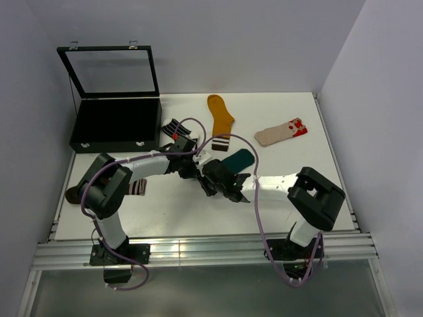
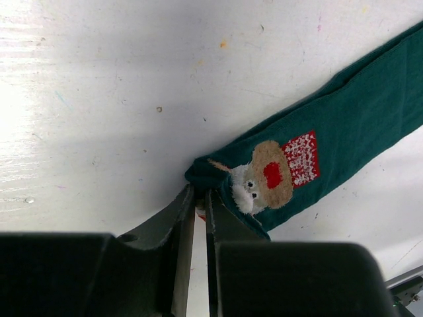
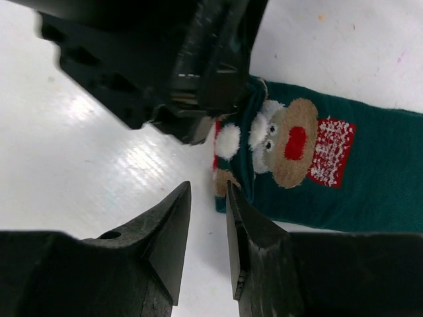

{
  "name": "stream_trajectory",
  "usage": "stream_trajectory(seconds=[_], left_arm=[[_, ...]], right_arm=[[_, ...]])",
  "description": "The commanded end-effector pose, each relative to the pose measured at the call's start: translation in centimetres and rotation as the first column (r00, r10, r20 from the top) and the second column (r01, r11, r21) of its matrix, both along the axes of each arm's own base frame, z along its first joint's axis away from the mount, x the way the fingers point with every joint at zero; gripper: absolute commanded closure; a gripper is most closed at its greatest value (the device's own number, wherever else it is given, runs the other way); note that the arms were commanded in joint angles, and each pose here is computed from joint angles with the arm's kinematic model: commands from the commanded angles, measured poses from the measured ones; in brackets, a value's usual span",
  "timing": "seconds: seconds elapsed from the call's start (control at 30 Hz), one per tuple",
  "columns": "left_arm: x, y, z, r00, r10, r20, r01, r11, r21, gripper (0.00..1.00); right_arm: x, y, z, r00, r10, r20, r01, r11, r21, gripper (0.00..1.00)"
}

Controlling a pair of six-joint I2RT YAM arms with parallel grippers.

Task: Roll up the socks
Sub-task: Roll the sock at the center of the board.

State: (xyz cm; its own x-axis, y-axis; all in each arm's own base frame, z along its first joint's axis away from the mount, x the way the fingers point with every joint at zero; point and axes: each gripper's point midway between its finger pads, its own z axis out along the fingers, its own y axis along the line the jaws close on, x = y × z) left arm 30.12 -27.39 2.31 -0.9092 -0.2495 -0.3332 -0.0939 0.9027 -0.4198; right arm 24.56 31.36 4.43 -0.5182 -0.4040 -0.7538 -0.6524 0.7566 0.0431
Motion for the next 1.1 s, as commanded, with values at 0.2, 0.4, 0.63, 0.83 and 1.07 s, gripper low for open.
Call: stream_trajectory(seconds=[0.2,0.4,0.63,0.83,1.07], left_arm=[[-0.9,0.9,-1.5,0.999,-0.028,-0.033,0.03,0.996,0.081,0.84],[-0.8,0.9,-1.3,0.999,-0.03,-0.028,0.033,0.996,0.08,0.84],[-0.5,1.3,-1.1,1.0,-0.016,-0.012,0.017,0.994,0.104,0.84],[0.0,1.6,-0.4,1.0,0.015,0.016,-0.017,0.994,0.103,0.83],[1.1,1.8,1.1,0.996,0.06,0.072,-0.066,0.993,0.094,0.8]], right_arm=[[2.2,0.3,0.1,0.995,-0.072,0.07,0.075,0.997,-0.03,0.64],[2.1,-0.2,-1.2,0.996,-0.081,0.048,0.084,0.993,-0.08,0.62],[1.5,-1.0,-2.8,0.995,-0.101,0.001,0.1,0.986,-0.134,0.62],[0.2,-3.0,-5.1,0.985,-0.162,-0.063,0.146,0.968,-0.205,0.62],[-1.6,-5.0,-7.5,0.966,-0.228,-0.125,0.186,0.942,-0.281,0.8]])
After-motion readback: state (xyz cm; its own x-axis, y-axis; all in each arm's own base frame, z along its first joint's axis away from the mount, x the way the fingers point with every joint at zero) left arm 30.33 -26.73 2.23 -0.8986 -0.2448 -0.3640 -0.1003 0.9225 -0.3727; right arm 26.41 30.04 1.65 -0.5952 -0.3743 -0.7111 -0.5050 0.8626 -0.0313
